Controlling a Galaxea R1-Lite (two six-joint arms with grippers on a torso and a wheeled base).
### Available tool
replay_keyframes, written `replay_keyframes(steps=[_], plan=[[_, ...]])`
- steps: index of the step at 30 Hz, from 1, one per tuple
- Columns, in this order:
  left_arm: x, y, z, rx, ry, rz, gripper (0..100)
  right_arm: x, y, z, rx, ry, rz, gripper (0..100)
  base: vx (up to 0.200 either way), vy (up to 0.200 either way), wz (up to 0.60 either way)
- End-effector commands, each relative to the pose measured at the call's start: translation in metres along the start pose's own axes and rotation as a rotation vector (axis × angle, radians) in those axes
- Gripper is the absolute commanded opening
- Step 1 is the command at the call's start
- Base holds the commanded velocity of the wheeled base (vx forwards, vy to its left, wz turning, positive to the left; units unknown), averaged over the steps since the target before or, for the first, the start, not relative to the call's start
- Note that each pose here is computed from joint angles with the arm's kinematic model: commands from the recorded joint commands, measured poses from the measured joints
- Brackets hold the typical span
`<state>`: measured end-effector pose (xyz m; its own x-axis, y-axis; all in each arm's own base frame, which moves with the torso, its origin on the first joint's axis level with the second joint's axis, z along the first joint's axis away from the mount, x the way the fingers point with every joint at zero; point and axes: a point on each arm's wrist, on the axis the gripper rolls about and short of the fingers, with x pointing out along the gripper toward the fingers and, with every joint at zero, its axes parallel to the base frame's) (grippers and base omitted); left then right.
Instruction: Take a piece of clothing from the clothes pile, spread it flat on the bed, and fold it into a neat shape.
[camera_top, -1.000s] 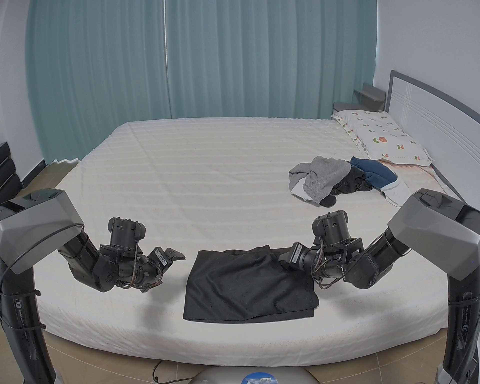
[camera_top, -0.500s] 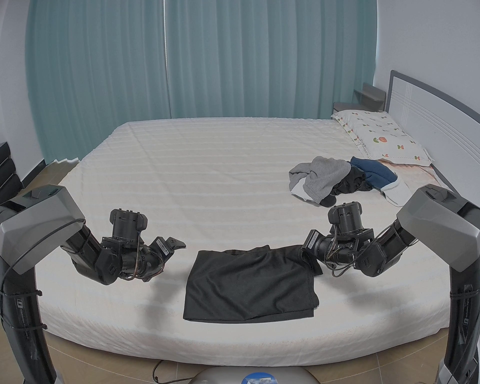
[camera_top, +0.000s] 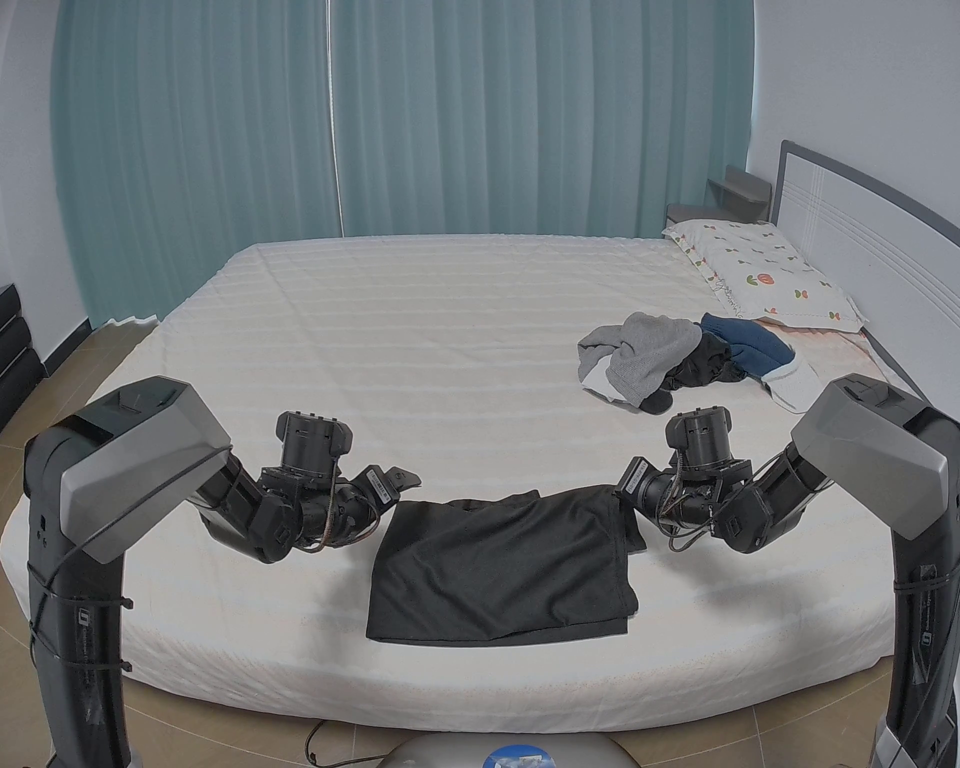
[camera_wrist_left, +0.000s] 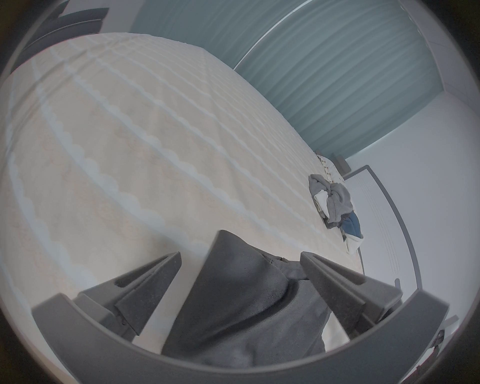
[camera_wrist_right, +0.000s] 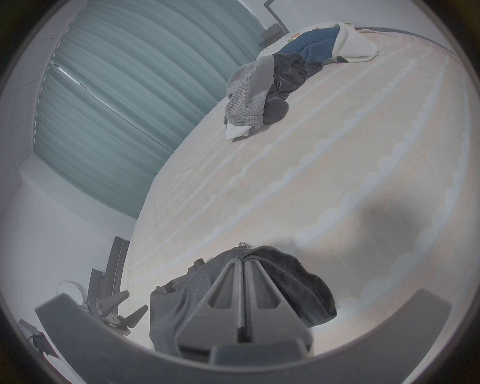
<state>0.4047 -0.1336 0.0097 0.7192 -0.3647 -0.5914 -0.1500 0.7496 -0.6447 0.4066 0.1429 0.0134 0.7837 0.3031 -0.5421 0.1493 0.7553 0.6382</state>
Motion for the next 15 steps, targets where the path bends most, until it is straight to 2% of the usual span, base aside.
replay_keyframes(steps=[1,7,8,15], plan=[[0.021,0.001,-0.009,0.011,0.016,-0.001,100,0.002,-0.001,-0.002,0.005,0.003,-0.002,0,0.000,0.000,0.00],[0.031,-0.002,-0.012,0.019,0.009,-0.004,100,0.002,-0.002,-0.001,0.008,0.003,-0.004,0,0.000,0.000,0.00],[0.032,-0.001,-0.011,0.018,0.008,-0.003,0,0.002,-0.002,-0.001,0.008,0.003,-0.004,0,0.000,0.000,0.00],[0.032,0.001,-0.008,0.012,-0.054,0.060,0,0.002,-0.003,-0.001,0.012,0.003,-0.004,0,0.000,0.000,0.00]])
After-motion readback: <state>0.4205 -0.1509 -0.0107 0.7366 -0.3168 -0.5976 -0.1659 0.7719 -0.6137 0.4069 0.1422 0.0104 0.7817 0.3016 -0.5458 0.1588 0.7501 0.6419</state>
